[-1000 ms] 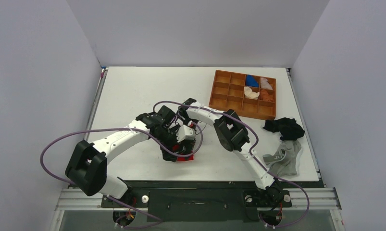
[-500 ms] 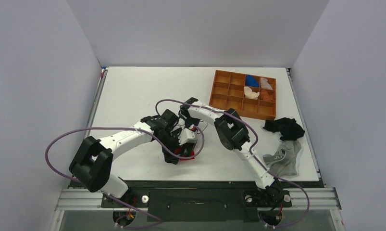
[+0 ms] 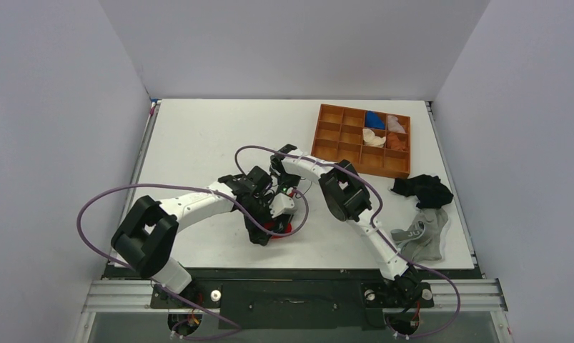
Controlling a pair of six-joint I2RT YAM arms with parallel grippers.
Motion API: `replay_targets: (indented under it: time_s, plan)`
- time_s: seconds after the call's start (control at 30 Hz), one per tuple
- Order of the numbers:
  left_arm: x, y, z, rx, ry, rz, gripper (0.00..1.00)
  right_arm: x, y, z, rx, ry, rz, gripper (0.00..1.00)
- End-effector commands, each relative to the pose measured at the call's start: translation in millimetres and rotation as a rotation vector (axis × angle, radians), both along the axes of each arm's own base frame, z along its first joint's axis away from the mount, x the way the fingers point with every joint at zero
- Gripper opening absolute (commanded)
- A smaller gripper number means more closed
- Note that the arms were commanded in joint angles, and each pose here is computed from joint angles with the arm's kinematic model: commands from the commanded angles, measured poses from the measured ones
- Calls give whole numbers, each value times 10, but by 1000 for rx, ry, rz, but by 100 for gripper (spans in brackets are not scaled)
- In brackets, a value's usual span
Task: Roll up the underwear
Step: Roll the underwear to the center of the board.
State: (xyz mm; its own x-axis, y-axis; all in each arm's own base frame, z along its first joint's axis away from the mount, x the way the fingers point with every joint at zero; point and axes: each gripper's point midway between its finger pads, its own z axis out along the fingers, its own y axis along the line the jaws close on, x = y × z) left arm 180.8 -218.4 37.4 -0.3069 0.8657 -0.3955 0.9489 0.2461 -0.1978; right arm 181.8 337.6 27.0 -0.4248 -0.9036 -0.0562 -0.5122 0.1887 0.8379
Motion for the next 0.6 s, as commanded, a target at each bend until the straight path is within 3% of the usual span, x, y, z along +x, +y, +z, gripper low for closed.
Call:
replay_targets:
  time_s: [0.0,0.57]
  plan:
    - [349,5,-51,12,-152,87,76,23,32,-342,91,-153,182,0]
    - [440,-5,-21,-1,-205,130,77,-121,49,-201,165,-137,251,0]
